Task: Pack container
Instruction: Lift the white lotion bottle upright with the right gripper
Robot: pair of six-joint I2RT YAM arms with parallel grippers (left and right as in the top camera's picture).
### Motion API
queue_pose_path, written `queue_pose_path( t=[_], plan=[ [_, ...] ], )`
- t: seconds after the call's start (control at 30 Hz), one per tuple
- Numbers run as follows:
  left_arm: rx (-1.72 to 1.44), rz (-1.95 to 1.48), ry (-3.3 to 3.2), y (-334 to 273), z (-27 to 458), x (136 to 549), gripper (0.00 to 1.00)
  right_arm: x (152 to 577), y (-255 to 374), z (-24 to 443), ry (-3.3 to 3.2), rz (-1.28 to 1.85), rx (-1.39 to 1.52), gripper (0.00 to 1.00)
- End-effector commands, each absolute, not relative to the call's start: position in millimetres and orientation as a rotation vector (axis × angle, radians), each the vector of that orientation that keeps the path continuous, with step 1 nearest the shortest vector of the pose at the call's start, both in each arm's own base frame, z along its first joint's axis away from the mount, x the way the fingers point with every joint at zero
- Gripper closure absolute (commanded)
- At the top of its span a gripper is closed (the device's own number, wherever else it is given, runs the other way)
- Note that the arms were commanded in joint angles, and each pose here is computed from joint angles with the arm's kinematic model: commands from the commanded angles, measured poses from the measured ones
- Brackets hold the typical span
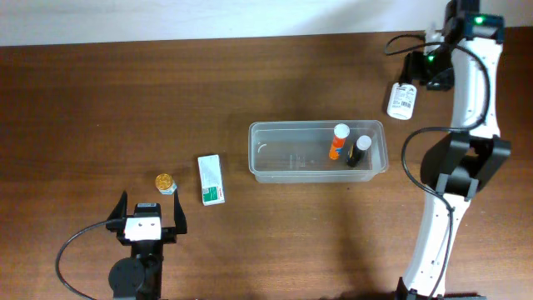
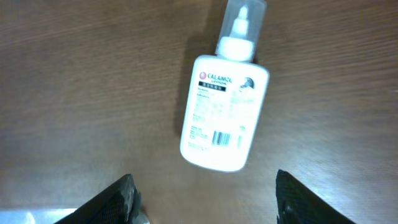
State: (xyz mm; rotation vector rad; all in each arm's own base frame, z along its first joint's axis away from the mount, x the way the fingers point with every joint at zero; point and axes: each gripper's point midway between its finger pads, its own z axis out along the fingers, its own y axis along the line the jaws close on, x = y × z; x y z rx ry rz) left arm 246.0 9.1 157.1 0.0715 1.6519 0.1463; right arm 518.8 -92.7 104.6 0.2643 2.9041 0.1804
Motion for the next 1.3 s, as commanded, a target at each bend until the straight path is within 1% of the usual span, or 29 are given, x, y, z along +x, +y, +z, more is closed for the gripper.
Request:
queue_pose_path(
  t=[0.0,0.13,0.23,0.4,0.57,1.27],
  plan=[
    [0.087,0.151,1.649,8,157,246,0.01,524,-84,80,2.933,0.190,0.310,0.36],
    [0.087,0.150,1.649,8,157,246,0.01,530,-79,64,2.939,0.193,0.333,0.36],
    [0.087,0.151,1.649,8,157,246,0.01,532,-87,52,2.941,0.095,0.433,0.36],
    [0.087,0.151,1.649,8,157,246,0.01,533,-99,46,2.936,-0.003,0.463,0.36],
    [0.087,0.151,1.649,8,157,246,0.01,534,-102,44,2.926,-0.008,0.483,0.32],
    [0.087,0.151,1.649,8,157,246,0.01,532,-100,-1,2.958,-0.008,0.479,0.32]
  ],
)
